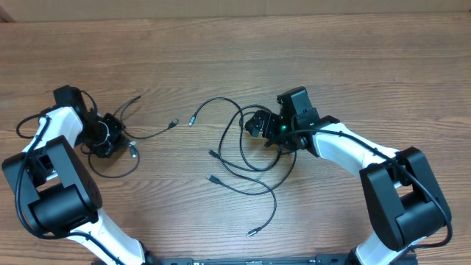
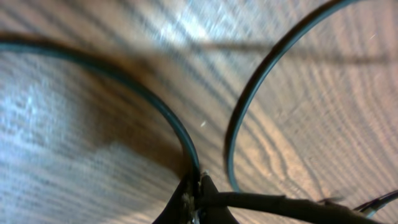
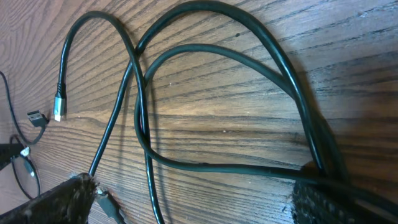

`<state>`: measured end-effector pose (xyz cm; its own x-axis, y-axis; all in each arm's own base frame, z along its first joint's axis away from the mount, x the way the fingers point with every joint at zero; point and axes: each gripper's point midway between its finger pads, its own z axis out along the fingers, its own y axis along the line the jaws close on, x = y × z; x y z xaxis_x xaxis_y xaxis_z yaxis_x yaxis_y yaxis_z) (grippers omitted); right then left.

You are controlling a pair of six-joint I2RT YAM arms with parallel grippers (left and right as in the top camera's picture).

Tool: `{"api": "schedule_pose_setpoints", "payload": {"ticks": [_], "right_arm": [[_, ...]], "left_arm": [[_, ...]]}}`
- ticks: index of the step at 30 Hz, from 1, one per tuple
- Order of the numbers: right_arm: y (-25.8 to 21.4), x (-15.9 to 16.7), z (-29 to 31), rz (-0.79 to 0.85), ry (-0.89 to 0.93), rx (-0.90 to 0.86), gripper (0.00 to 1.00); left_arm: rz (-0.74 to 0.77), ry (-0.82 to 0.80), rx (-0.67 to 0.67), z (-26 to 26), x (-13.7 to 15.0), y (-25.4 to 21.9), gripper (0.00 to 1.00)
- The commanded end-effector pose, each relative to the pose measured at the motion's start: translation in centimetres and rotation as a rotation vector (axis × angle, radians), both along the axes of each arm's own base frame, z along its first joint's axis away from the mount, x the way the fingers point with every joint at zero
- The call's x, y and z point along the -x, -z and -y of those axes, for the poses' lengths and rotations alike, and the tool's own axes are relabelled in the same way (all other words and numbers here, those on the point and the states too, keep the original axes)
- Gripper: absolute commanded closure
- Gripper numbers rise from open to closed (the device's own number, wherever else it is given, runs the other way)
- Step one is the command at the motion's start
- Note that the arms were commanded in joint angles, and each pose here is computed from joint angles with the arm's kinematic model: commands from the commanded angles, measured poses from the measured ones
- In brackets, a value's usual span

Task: Untangle cables

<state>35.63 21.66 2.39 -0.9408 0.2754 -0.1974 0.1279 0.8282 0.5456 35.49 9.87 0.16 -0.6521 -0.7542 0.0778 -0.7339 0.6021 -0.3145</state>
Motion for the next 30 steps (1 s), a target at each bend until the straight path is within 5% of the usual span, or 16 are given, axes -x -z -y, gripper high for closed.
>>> {"api": "schedule_pose_setpoints", "payload": {"ticks": [1, 7, 9, 12, 13, 21, 23, 27, 30], "right_arm": [[1.8, 0.6, 1.0, -0.033, 0.020, 0.048, 0.00], [1.8, 0.6, 1.0, -0.033, 0.020, 0.048, 0.00], [1.8, 0.6, 1.0, -0.033, 0.020, 0.048, 0.00], [1.8, 0.6, 1.0, -0.033, 0.020, 0.048, 0.00], [1.8, 0.6, 1.0, -0.033, 0.020, 0.048, 0.00], [1.8, 0.6, 1.0, -0.033, 0.020, 0.048, 0.00], [1.9, 0.6, 1.0, -0.034, 0.020, 0.048, 0.00], [1.9, 0.6, 1.0, -0.034, 0.020, 0.048, 0.00], [1.8, 0.6, 1.0, -0.034, 0.020, 0.048, 0.00]], "left_arm": [[0.025, -0.010, 0.009, 0.6, -1.1, 0.1, 0.95], [0.040, -0.026, -0.061, 0.8, -2.0, 0.8, 0.93], [0.024, -0.033, -0.081, 0.9, -1.9, 1.1, 0.73], [0.010, -0.032, -0.103, 1.0, -1.7, 1.3, 0.60], [0.003, -0.033, -0.109, 1.2, -1.6, 1.4, 0.49], [-0.034, -0.008, -0.091, 2.4, -0.9, 1.6, 0.28], [-0.052, -0.001, -0.092, 2.5, -0.4, 1.7, 0.09], [-0.087, 0.027, -0.111, 2.3, 0.5, 1.8, 0.20], [-0.164, -0.045, -0.161, 1.5, 1.9, 2.1, 0.17]]}}
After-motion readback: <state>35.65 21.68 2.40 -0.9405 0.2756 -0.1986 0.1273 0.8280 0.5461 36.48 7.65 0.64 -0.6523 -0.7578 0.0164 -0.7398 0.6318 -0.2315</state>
